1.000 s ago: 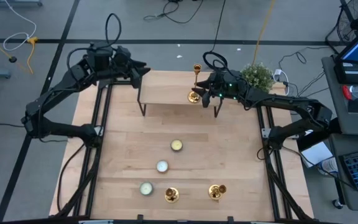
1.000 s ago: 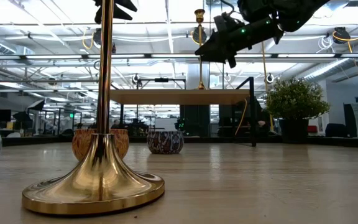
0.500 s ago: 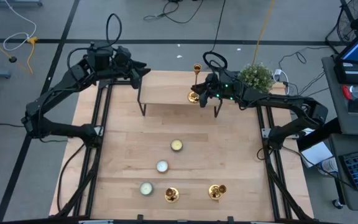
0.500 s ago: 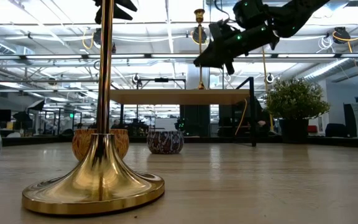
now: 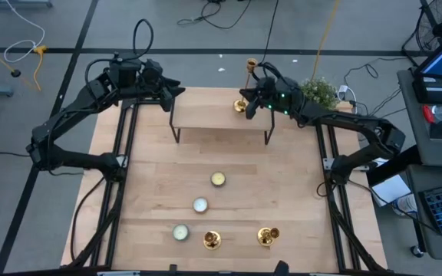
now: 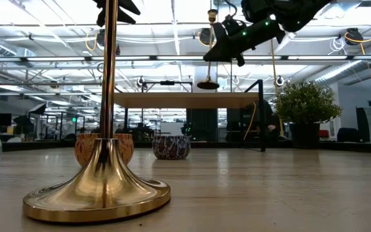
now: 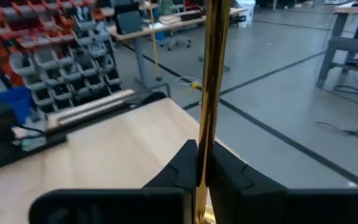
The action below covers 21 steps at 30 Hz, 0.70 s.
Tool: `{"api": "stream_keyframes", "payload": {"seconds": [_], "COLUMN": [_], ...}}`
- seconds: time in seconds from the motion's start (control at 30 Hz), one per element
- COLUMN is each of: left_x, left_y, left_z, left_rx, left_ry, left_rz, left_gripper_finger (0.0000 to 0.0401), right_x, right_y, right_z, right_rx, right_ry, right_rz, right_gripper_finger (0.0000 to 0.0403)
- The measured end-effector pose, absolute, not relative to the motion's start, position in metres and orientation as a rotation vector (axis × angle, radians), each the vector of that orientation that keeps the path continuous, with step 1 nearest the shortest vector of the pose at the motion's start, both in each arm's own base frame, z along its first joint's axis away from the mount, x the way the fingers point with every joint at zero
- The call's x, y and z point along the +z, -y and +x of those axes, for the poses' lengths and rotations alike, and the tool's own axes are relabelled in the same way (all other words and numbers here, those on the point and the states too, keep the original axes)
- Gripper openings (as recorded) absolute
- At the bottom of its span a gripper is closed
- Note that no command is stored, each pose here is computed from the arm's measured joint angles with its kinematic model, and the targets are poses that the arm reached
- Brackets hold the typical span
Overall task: Pick & Place candle stick holders
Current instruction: Put the top gold candle holder on the shelf
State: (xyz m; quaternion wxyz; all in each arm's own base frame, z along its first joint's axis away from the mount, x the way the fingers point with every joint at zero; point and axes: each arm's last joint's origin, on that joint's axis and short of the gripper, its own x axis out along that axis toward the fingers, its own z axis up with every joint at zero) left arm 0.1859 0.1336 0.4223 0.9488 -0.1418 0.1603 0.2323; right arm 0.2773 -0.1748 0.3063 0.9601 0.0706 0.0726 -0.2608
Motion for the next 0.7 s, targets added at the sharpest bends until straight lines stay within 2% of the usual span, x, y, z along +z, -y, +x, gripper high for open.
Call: {"api": "stream_keyframes", "payload": {"seconds": [0.17,0.37,0.7], "left_x": [0.422,0.422,0.423], "left_y": [-0.132,-0.132,-0.132], "left_z": [0.187,0.187,0.187], "left_rx": [0.464,0.475,0.478], "left_ry": [-0.328,-0.329,-0.319], "left_rz": [-0.288,-0.294,-0.304], "left_gripper_finger": [0.0182,0.0182,0.0182], "right_x": [0.313,0.308,0.306], "right_y": [0.186,0.199,0.201], "right_z": [0.270,0.261,0.259], "right_rx": [-0.656,-0.818,-0.939], "right_ry": [-0.200,-0.244,-0.235], "right_rz": [0.060,0.055,0.100], "right_gripper_finger": [0.0012,0.0012,0.0012]}}
